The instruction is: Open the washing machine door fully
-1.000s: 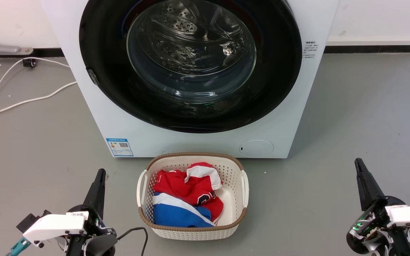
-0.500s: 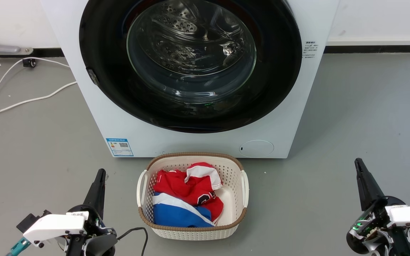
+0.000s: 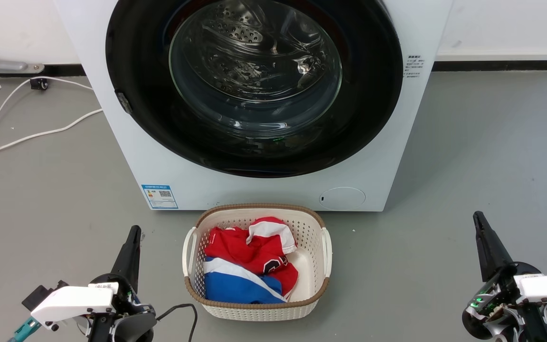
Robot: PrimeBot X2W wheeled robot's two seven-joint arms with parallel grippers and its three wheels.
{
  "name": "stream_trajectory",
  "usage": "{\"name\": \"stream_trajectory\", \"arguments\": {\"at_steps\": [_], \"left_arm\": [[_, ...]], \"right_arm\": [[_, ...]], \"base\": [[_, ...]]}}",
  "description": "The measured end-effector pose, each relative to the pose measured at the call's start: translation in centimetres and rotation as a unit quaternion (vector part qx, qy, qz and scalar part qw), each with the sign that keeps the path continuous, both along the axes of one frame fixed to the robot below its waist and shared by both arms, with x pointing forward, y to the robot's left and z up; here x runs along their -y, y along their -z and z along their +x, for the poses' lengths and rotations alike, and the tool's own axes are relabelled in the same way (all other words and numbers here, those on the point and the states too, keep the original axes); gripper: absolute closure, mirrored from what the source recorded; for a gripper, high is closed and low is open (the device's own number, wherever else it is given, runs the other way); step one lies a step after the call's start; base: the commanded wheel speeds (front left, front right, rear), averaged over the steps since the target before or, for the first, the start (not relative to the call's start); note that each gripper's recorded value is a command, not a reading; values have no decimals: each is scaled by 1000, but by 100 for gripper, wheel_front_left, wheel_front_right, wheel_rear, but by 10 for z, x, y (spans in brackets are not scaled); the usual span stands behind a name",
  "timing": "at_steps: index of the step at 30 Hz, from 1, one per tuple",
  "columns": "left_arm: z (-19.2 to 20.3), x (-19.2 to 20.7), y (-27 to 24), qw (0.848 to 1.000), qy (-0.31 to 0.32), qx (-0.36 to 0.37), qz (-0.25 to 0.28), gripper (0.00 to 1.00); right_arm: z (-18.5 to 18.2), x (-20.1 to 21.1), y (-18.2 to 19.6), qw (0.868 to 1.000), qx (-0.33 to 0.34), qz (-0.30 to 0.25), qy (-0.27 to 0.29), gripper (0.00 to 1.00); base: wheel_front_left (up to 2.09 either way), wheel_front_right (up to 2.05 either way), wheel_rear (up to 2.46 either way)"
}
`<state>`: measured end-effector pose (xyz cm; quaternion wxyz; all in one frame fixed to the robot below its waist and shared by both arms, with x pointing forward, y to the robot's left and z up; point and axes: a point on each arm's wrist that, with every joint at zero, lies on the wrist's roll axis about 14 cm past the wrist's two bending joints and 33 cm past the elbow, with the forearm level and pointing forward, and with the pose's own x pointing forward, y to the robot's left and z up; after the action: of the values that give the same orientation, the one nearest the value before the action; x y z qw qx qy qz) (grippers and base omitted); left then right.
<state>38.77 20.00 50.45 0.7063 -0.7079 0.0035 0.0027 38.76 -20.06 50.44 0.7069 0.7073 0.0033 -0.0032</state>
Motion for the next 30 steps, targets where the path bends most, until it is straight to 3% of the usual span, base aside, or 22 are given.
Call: {"name": "stream_trajectory", "arguments": {"at_steps": [5, 6, 13, 30], "left_arm": [[0, 0, 0, 1000, 0, 0, 0, 100], [0, 0, 1, 1000, 0, -1, 0, 0], [-15, 2, 32, 999, -4, -48, -4, 0], [-21, -8, 34, 997, -34, -53, 46, 0]], "right_arm": [[0, 0, 0, 1000, 0, 0, 0, 100], [0, 0, 1, 1000, -2, 0, 0, 0], [-18, 1, 35, 999, -52, 1, 5, 0], [-19, 3, 33, 997, -50, -46, 25, 0]], "base": [[0, 0, 0], [0, 0, 0], [0, 0, 0], [0, 0, 0]]}}
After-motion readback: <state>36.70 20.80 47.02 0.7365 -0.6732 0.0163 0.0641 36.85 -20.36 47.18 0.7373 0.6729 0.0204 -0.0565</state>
